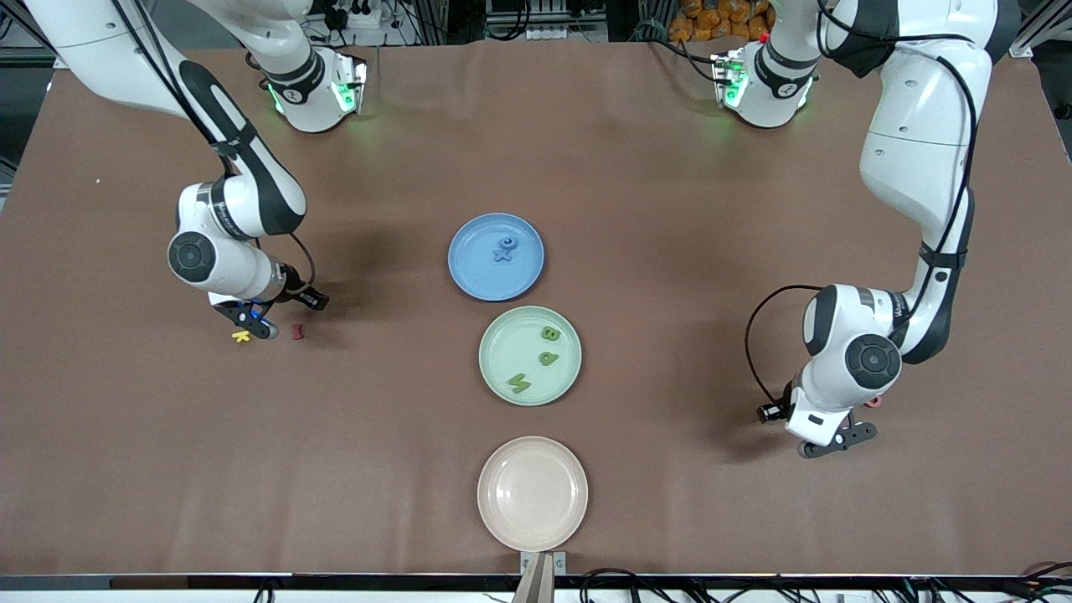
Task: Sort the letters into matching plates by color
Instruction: 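Grasp the green C with the left gripper while the right gripper reaches blue A, then drop the green C on the green plate while the right gripper grasps blue A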
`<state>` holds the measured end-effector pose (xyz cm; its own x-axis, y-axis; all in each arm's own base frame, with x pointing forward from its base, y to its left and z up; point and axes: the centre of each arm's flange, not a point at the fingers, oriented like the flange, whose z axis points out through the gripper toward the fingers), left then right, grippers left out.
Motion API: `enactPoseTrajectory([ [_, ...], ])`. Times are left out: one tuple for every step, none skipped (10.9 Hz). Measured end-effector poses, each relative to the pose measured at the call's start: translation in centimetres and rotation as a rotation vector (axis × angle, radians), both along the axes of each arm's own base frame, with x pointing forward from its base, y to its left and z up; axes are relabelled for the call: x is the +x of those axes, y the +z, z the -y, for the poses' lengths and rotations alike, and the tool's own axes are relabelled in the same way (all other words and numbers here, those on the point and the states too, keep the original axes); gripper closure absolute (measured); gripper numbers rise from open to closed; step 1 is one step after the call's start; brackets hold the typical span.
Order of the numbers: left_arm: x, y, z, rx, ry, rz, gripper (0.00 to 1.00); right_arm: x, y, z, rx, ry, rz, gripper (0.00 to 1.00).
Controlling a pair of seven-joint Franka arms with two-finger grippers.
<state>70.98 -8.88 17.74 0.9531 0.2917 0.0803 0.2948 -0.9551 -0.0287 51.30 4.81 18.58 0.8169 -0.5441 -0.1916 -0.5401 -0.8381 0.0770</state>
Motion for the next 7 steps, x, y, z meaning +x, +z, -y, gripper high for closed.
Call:
enactPoseTrajectory([
  [0.1, 0.4, 0.0, 0.000, 0.001, 0.004, 0.71, 0.0, -0.1, 0.2, -0.003, -0.021, -0.003, 0.41],
  [0.1, 0.3, 0.0, 0.000, 0.000, 0.003, 0.72, 0.0, -0.1, 0.5, -0.004, -0.032, -0.003, 0.44],
  [0.1, 0.3, 0.0, 0.000, 0.000, 0.005, 0.72, 0.0, -0.1, 0.7, -0.005, -0.040, -0.004, 0.50],
  [0.1, 0.4, 0.0, -0.001, 0.000, 0.009, 0.72, 0.0, -0.2, 0.8, -0.005, -0.044, -0.005, 0.51],
  [0.3, 0.6, 0.0, -0.003, 0.003, 0.017, 0.72, 0.0, -0.3, 0.9, -0.005, -0.046, -0.006, 0.51],
  [0.5, 1.3, 0.2, -0.008, 0.013, 0.033, 0.72, 0.0, -0.4, 0.8, -0.004, -0.047, -0.007, 0.49],
  [0.8, 2.2, 0.7, -0.017, 0.038, 0.048, 0.72, 0.0, -0.5, 0.8, -0.003, -0.047, -0.007, 0.48],
])
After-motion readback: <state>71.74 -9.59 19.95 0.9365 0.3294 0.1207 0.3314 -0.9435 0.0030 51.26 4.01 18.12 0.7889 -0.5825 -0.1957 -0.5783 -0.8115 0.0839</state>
